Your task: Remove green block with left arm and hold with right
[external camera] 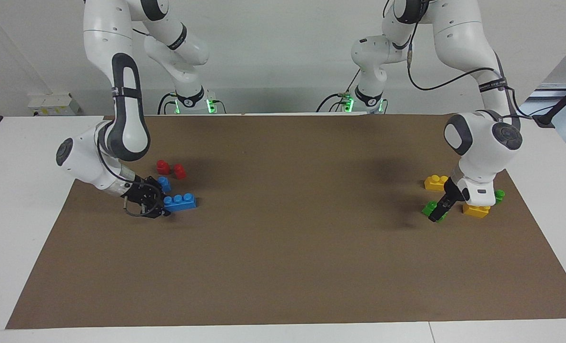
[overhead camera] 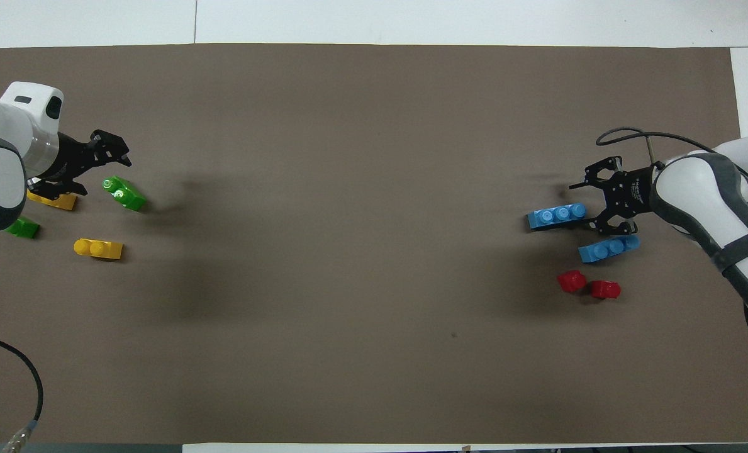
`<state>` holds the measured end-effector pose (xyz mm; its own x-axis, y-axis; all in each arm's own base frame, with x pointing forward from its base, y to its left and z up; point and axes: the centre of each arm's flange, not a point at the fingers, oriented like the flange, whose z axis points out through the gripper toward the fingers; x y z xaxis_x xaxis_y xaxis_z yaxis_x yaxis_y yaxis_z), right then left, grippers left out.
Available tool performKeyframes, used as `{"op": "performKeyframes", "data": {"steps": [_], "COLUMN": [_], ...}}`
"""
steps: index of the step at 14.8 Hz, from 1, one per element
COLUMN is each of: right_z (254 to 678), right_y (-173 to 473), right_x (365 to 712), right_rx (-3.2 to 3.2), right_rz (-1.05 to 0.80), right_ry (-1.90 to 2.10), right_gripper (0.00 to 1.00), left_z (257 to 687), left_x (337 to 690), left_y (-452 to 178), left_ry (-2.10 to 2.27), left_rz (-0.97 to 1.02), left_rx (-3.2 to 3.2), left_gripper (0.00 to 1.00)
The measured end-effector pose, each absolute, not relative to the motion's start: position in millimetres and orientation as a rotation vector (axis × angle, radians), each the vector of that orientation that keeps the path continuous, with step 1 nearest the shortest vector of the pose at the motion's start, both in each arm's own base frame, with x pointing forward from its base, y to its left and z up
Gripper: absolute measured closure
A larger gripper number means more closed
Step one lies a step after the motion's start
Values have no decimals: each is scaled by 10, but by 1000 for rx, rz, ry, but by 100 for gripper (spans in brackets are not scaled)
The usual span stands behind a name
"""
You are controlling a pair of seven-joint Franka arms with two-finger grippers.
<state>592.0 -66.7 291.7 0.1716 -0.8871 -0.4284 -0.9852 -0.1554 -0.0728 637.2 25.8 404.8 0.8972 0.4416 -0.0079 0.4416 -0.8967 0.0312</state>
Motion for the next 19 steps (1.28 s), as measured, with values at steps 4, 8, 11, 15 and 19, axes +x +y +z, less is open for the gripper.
{"op": "performKeyframes", "data": {"steps": [4,8,11,15,19], "right_z": [3144,3476,3847,4445,5066], "right_y": [-664,-665,-643,-527,-449], "right_x": [5981,5981,5960,5949,5865], "right_rx": [-2110,-2178,-2346,-2568,-2746], "right_rz": [401,356,282,266,222], "right_ry": [1775,1739,1678,1482,1218], "right_gripper": [20,20,10,0,0], "left_z": [4443,4803,5082,5476,5636], "left_x": [6291,6136,6004,5786,5684], "left_y": [274,262,145,68,-212], "left_ry": [389,208,83,-68,-162], "left_rz": [-17,-30,-25,-12,0], "left_rx": [3134,3156,3163,3168,3166], "left_gripper": [0,0,0,0,0]}}
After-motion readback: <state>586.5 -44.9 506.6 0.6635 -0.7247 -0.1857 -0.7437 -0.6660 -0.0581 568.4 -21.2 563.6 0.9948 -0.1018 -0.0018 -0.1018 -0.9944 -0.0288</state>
